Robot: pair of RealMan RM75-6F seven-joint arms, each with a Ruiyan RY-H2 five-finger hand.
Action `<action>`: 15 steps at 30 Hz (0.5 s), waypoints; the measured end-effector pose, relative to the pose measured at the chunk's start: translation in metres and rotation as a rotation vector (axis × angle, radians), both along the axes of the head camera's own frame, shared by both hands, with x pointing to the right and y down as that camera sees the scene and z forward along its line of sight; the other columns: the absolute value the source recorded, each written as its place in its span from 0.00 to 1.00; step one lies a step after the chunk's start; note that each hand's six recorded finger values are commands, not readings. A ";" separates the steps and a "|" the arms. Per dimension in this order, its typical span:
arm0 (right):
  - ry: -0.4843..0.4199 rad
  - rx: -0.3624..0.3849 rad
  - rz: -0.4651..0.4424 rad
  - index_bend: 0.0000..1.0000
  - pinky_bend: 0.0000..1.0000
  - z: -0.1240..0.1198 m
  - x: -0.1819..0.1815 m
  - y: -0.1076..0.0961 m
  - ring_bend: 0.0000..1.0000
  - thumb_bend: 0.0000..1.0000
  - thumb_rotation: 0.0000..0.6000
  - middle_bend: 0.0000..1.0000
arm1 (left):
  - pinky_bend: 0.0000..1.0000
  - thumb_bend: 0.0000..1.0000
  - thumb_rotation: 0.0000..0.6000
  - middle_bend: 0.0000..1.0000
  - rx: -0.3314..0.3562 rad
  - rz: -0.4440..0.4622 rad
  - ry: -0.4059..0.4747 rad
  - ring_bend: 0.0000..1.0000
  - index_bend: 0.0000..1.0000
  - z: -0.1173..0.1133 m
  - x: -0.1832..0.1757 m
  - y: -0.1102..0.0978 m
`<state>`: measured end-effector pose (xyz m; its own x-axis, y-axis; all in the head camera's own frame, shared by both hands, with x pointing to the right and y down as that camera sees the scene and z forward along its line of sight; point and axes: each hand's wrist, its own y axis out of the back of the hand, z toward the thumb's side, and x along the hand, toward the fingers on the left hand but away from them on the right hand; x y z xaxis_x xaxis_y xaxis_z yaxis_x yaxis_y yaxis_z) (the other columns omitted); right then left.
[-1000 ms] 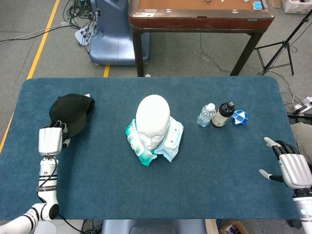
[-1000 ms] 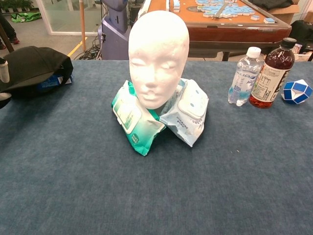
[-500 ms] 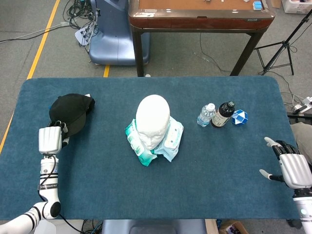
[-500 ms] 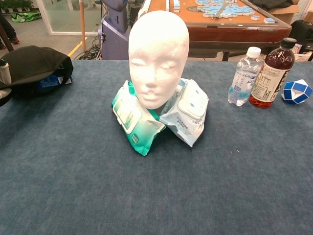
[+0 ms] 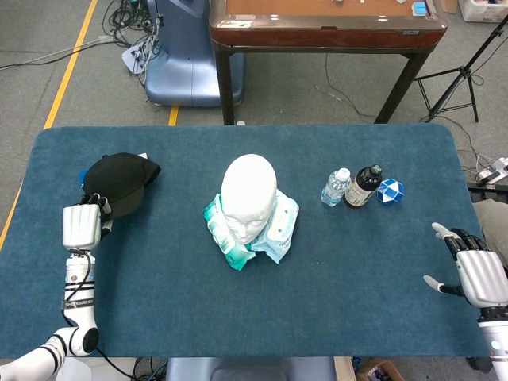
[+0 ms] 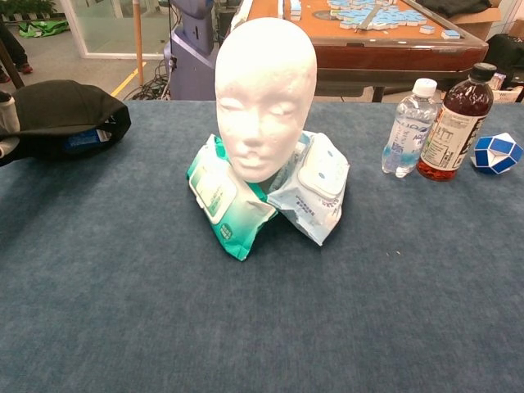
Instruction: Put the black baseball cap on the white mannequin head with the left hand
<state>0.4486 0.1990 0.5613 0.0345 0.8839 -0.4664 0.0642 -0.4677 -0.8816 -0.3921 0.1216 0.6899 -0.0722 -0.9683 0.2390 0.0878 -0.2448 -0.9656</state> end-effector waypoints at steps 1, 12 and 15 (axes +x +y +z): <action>0.000 0.000 0.000 0.15 0.22 0.000 0.000 0.000 0.17 0.00 1.00 0.28 | 0.68 0.40 1.00 0.46 0.003 0.003 0.000 0.37 0.67 0.000 0.000 0.000; 0.000 0.002 -0.001 0.15 0.22 -0.001 0.000 0.001 0.17 0.00 1.00 0.28 | 0.68 0.42 1.00 0.50 0.081 0.024 0.003 0.38 0.72 -0.016 -0.003 -0.006; 0.001 0.002 -0.003 0.15 0.22 -0.001 -0.001 0.001 0.17 0.00 1.00 0.28 | 0.68 0.43 1.00 0.51 0.113 0.030 0.000 0.39 0.73 -0.026 -0.006 -0.009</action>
